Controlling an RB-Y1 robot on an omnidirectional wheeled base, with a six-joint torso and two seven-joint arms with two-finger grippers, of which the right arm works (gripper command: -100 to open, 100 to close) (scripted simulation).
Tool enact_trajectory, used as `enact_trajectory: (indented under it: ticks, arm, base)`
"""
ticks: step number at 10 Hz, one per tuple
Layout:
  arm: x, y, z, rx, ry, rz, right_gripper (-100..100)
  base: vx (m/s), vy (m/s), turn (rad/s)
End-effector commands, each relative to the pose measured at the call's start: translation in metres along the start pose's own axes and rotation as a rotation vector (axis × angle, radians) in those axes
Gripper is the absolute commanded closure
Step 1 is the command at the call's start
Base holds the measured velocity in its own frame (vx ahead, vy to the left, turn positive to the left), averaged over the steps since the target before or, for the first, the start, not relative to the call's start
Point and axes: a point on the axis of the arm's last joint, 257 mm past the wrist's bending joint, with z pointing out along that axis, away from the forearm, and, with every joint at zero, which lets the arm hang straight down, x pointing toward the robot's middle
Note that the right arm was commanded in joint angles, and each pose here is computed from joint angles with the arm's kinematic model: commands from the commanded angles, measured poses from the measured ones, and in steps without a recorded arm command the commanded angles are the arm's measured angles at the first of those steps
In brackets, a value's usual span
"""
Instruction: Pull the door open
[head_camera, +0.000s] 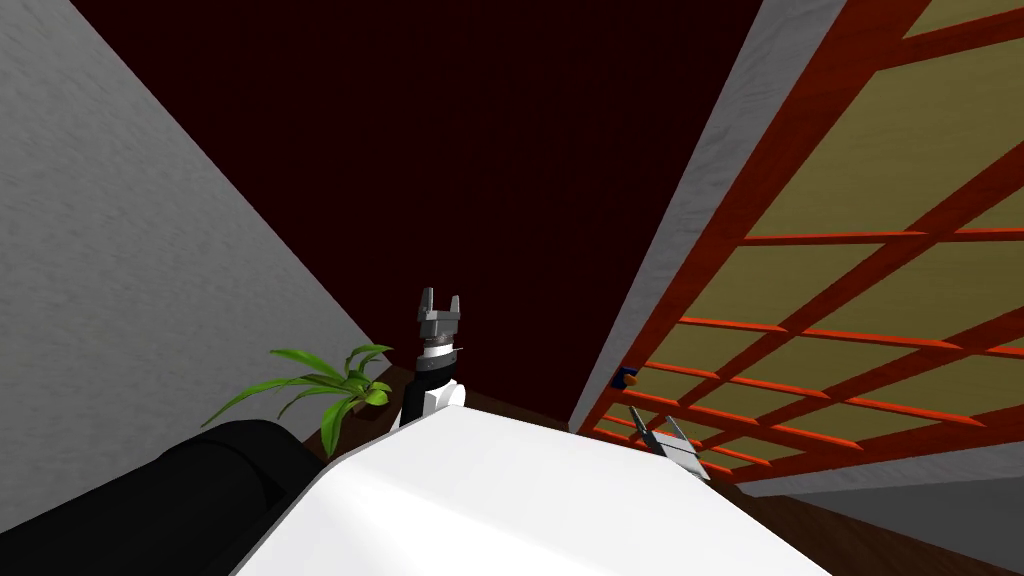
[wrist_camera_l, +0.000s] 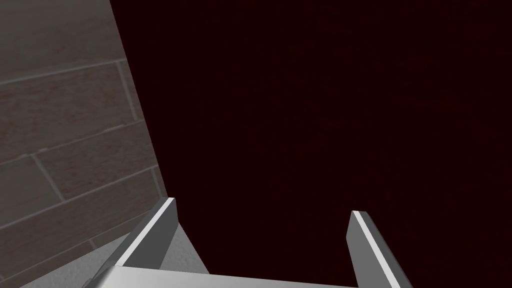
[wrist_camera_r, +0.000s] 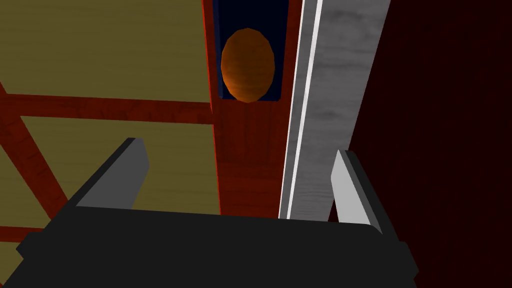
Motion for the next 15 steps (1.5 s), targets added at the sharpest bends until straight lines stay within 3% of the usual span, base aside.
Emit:
enact_trajectory:
  ticks: [1, 4, 5, 6, 11, 15]
  arm:
    - [-0.0002, -0.0006, 0.0043, 0.005, -0.001, -0.001, -100]
    - [-0.0005, -0.0014, 0.0123, 0.016, -0.002, -0.002, -100]
    - [-0.001, -0.001, 0.0108, 0.014, -0.003, -0.002, -100]
    - [-0.001, -0.001, 0.0108, 0.014, -0.003, -0.002, 100]
    - [-0.001, -0.001, 0.0108, 0.014, -0.003, -0.002, 100]
    - [-0.0018, 0.0014, 0.0135, 0.007, -0.004, 0.094, 100]
  base:
    - [0.178, -0.008, 0.036]
    - [0.198, -0.038, 0.04]
    - [0.077, -0.001, -0.014]
    - [-0.023, 0.006, 0.0]
    - [-0.012, -0.002, 0.004]
    - [-0.021, -0.004, 0.0]
